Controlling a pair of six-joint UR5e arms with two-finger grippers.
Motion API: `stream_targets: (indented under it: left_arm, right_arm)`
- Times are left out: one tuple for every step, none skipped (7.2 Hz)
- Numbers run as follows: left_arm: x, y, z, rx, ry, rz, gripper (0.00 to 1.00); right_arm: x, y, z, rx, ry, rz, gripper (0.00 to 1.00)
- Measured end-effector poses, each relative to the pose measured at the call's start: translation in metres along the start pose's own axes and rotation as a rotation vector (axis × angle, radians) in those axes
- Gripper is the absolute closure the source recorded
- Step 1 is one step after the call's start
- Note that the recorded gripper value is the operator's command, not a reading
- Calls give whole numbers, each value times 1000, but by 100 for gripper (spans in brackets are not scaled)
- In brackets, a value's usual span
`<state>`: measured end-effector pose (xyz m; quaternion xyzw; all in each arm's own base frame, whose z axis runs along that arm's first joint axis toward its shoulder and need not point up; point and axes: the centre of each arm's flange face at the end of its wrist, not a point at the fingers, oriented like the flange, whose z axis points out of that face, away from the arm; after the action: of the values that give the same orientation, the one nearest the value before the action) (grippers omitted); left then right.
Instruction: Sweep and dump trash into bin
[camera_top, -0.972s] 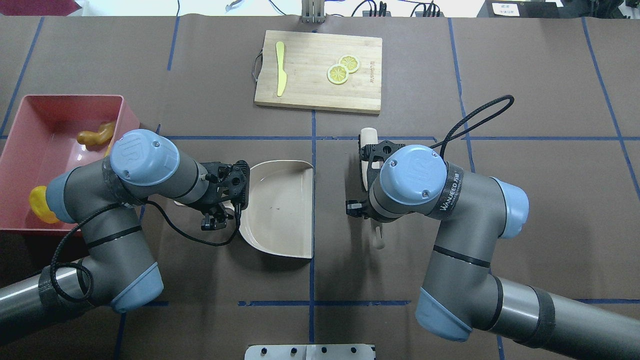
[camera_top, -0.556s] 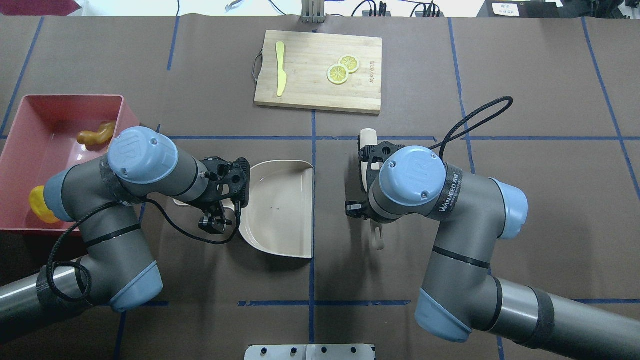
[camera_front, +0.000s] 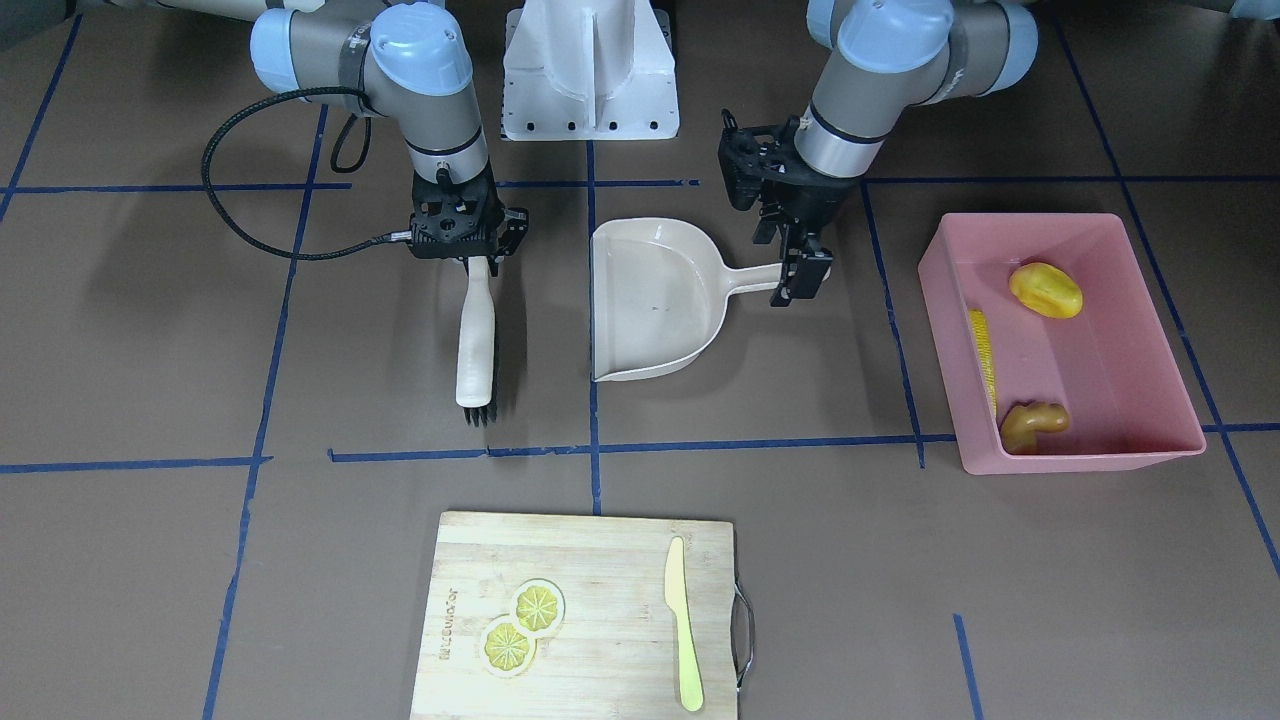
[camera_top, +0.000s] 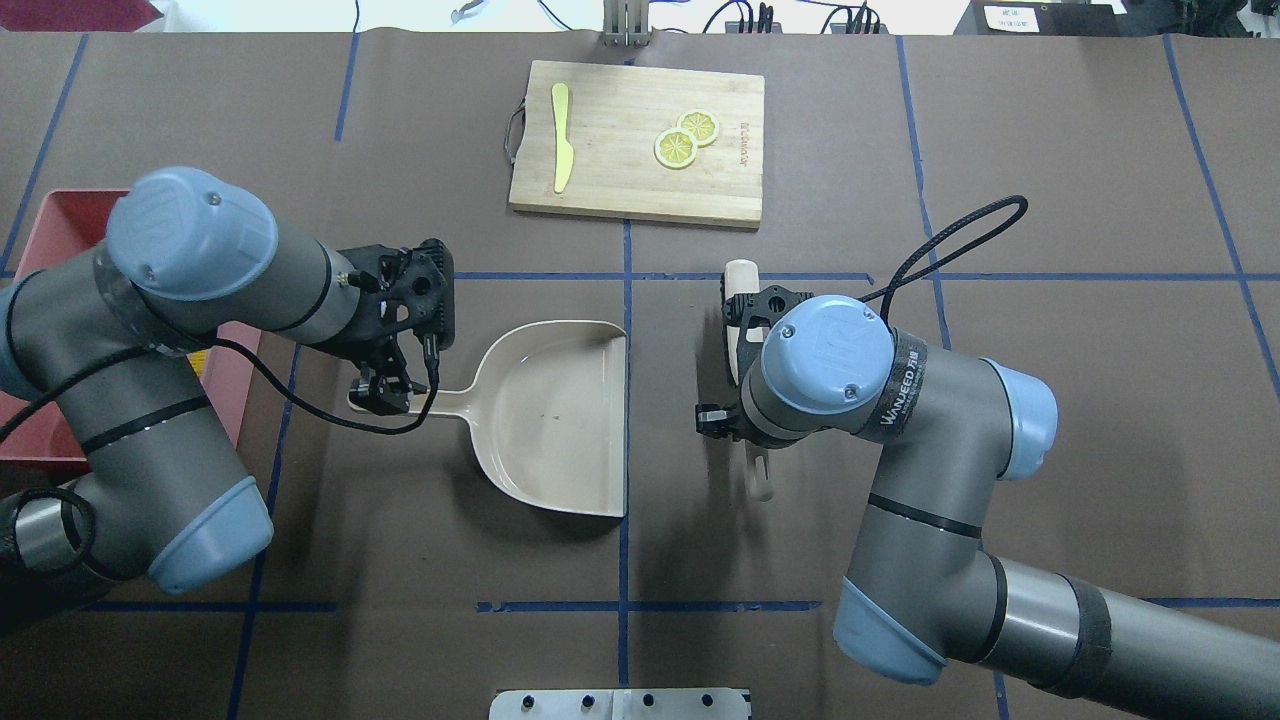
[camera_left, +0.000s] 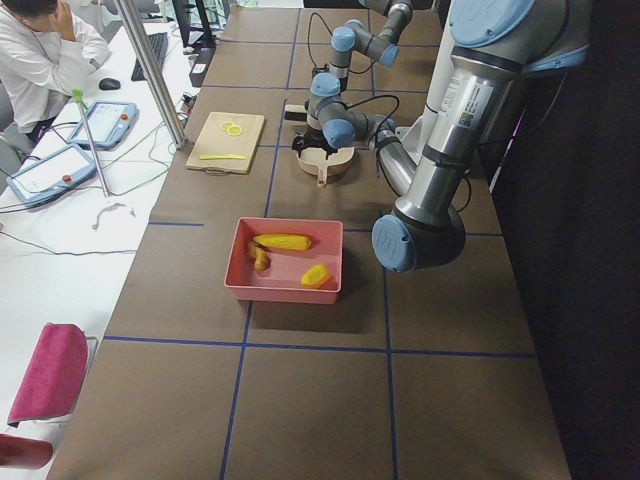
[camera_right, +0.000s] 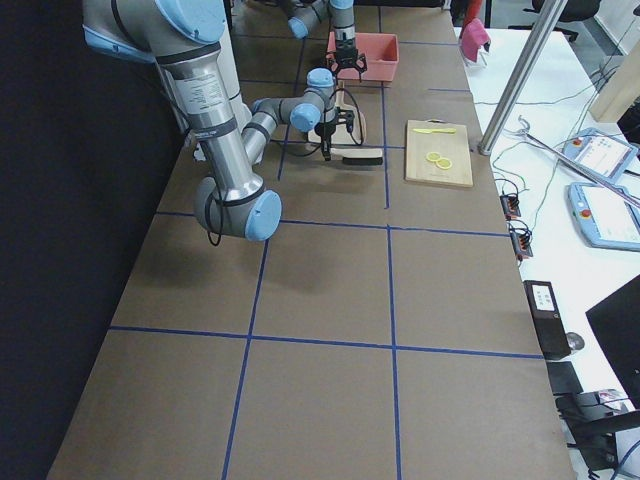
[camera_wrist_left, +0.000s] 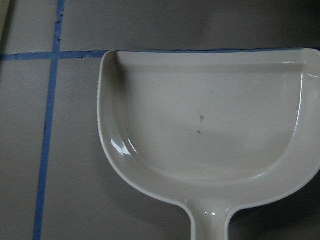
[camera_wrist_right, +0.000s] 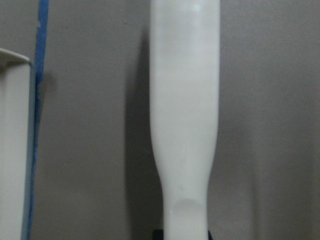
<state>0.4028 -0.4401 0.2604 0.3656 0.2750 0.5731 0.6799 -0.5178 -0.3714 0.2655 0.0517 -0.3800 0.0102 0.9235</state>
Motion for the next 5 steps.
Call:
stream_targets:
  left_arm:
    - [-25, 17, -9, -29, -32, -40, 0]
    - [-54, 41, -17, -62, -67, -91, 0]
    - [-86, 69, -26, -97, -107, -152, 0]
    - [-117, 103, -33, -136, -143, -225, 0]
    - [-144, 143, -39, -178, -171, -304, 0]
  right_arm:
    - [0, 0, 0, 0, 0, 0, 100]
    - [1, 0, 0, -1, 2, 1, 100]
    - [2, 0, 0, -3, 2, 1, 100]
    - [2, 0, 0, -3, 0, 1, 100]
    - [2, 1, -1, -3, -1, 1, 100]
